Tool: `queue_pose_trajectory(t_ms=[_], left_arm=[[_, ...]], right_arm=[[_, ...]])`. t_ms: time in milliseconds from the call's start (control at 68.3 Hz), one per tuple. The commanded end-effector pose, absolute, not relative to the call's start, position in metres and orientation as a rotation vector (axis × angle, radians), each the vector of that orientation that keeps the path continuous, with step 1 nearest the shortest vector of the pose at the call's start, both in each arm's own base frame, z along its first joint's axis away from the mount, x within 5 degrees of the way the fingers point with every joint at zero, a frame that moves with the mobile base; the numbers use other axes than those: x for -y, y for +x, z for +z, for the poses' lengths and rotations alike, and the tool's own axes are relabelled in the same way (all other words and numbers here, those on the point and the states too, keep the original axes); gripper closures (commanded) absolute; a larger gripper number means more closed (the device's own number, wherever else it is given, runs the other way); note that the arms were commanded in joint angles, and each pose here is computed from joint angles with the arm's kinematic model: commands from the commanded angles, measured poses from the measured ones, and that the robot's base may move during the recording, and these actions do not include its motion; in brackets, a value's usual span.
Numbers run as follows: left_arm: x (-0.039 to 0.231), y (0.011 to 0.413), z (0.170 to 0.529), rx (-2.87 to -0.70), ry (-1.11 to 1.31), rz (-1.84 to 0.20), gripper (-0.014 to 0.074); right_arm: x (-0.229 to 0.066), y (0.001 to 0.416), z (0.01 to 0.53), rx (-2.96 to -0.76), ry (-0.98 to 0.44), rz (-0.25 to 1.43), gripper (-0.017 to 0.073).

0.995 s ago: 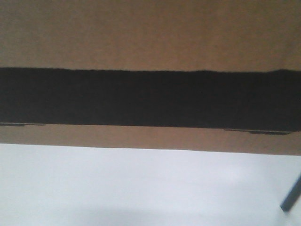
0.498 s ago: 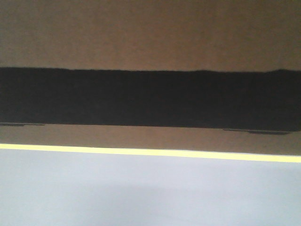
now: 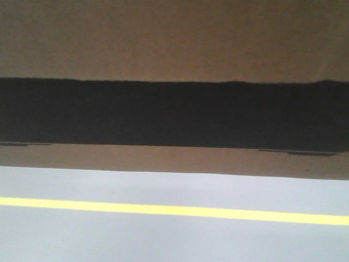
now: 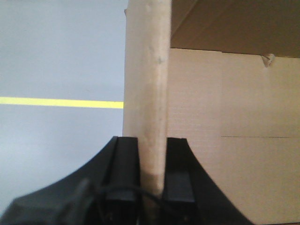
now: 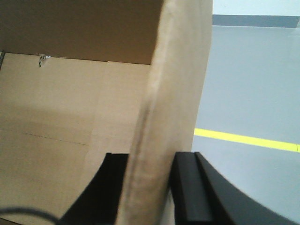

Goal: Grab box from left shelf to table start
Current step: 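Carry the box with both grippers while driving toward the white table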

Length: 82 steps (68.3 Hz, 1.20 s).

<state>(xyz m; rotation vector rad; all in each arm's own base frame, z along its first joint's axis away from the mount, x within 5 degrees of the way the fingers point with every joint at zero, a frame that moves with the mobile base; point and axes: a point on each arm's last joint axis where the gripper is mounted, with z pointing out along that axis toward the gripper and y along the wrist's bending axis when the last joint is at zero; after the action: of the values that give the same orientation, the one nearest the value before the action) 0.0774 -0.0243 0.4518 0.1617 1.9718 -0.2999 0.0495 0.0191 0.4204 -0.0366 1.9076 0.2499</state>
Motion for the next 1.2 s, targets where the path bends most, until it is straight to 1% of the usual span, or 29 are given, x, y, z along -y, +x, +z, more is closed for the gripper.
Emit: queue_pose_trajectory(t_ms=[0, 1185], left_arm=[[0.0258, 0.0726, 0.4770, -1.768, 0.157, -0.402, 0.0685], [0.0258, 0.0726, 0.4770, -1.768, 0.157, -0.402, 0.0686]], right_arm=[[-0.0161, 0.0507, 0.4420, -1.747, -0.027, 0.210, 0.0501], [-0.0161, 0.0510, 0.4419, -1.748, -0.027, 0.210, 0.0501]])
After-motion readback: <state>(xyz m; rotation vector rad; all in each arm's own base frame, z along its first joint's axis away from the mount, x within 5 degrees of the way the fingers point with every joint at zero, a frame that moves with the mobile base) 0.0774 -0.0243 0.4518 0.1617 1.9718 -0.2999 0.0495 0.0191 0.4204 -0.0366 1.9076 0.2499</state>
